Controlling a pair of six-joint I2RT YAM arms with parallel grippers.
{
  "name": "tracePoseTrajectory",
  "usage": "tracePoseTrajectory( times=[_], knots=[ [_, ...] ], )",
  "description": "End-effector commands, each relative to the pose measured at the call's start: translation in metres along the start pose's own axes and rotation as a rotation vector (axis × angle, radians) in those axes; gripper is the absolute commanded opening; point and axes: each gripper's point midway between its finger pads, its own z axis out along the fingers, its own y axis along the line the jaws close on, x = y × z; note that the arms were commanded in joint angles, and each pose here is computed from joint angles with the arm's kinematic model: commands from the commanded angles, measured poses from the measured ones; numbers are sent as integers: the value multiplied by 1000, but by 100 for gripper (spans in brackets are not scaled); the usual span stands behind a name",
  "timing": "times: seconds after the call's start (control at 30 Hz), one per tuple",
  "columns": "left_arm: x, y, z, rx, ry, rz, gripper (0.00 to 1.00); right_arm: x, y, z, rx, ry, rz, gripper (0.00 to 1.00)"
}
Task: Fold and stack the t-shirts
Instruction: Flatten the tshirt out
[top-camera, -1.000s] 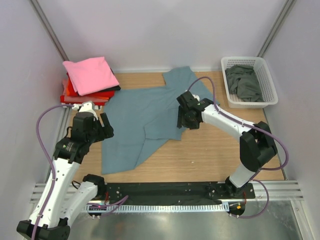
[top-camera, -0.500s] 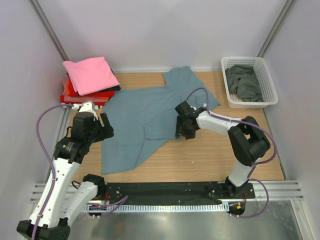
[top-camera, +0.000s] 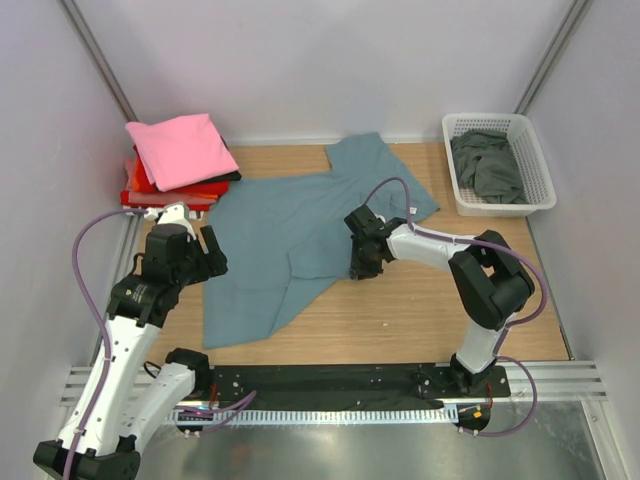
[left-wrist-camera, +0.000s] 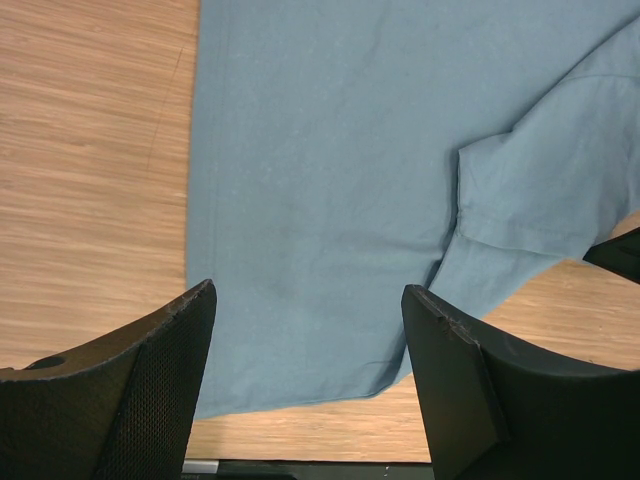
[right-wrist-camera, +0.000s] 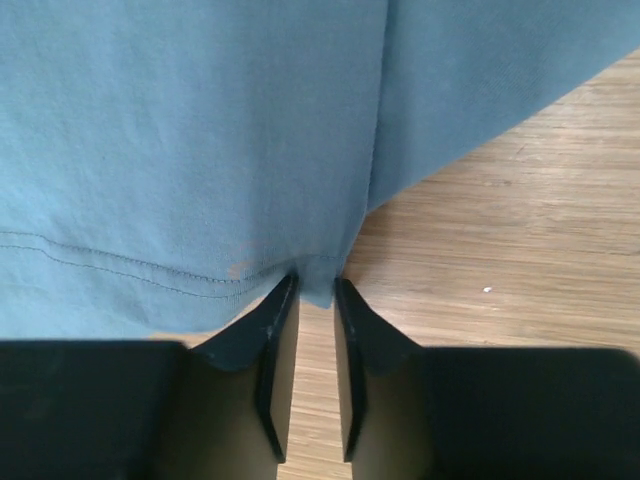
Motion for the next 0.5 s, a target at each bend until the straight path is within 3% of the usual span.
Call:
tracePoseTrajectory(
  times=[0.0,0.17,0.47],
  knots=[
    [-10,-3,-1,10,-46,-8,76,-4,14,0,-36,-18,-4,26],
    [-10,-3,-1,11,-47,-8,76,-4,11,-2,-27,-29,-5,3],
    [-11,-3,-3,16,-51,-9,76,-38,-3,-62,46,-195,-18,1]
  ],
)
